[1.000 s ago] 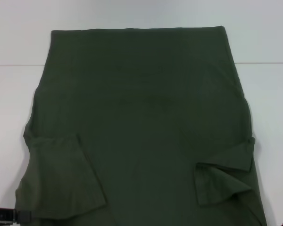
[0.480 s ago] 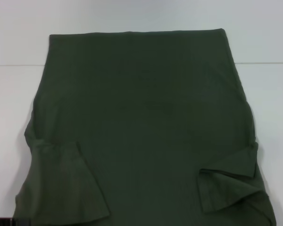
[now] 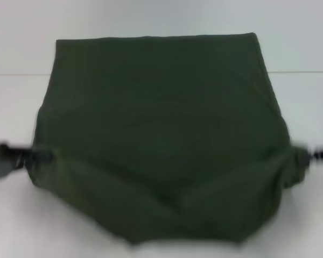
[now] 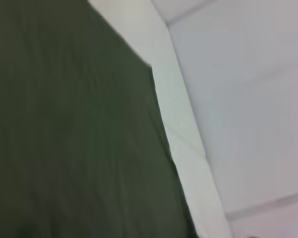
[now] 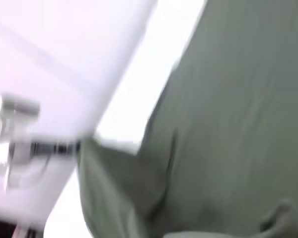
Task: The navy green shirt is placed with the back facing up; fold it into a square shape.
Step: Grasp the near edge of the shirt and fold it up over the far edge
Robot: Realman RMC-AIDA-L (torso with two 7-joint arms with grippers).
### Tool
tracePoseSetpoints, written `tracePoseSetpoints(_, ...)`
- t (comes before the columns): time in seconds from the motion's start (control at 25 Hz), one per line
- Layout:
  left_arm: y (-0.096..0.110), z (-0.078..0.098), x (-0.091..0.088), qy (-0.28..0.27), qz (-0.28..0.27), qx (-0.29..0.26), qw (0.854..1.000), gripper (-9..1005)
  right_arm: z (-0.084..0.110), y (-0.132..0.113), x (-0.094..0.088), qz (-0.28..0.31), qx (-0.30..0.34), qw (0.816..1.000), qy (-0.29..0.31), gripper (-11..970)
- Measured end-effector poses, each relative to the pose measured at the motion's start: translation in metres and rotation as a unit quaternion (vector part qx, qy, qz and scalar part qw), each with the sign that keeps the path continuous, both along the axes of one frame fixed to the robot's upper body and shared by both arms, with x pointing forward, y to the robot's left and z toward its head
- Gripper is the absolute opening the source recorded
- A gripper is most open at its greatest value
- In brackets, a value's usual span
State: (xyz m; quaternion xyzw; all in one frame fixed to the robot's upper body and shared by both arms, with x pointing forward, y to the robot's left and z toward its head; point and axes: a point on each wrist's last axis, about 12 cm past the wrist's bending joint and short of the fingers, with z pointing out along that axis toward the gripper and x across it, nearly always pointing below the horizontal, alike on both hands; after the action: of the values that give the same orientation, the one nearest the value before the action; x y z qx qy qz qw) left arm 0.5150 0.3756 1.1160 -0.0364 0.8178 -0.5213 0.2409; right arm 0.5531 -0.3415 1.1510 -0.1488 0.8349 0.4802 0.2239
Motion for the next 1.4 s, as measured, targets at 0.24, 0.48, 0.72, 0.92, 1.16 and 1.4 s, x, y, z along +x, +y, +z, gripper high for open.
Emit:
tracePoseSetpoints(0.24,-0.021,0.005,0.063,-0.010,0.078,0.048,0.996,151,-0.004,0.001,0.043,-0.139,-0.028,0.989,-0.037,20)
tracePoseSetpoints(0.48,-0.041,-0.016,0.096,-0.003,0.150,0.125,0.981,155,-0.040,0.033,0.083,-0.225,-0.129,0.964,-0.063,20)
tracePoseSetpoints(0.72,-0.045,-0.021,0.105,-0.011,0.176,0.171,0.969,158,-0.047,0.061,0.098,-0.230,-0.179,0.952,-0.095,20)
tracePoseSetpoints(0.92,-0.032,-0.013,0.108,-0.026,0.216,0.171,0.961,161,-0.032,0.061,0.108,-0.247,-0.173,0.946,-0.118,21)
tracePoseSetpoints(1.16,-0.032,-0.003,0.119,-0.043,0.228,0.183,0.956,164,-0.018,0.062,0.121,-0.272,-0.180,0.934,-0.148,21)
tracePoseSetpoints(1.4,-0.046,0.001,0.130,-0.061,0.210,0.213,0.952,168,-0.024,0.067,0.125,-0.282,-0.199,0.926,-0.153,21)
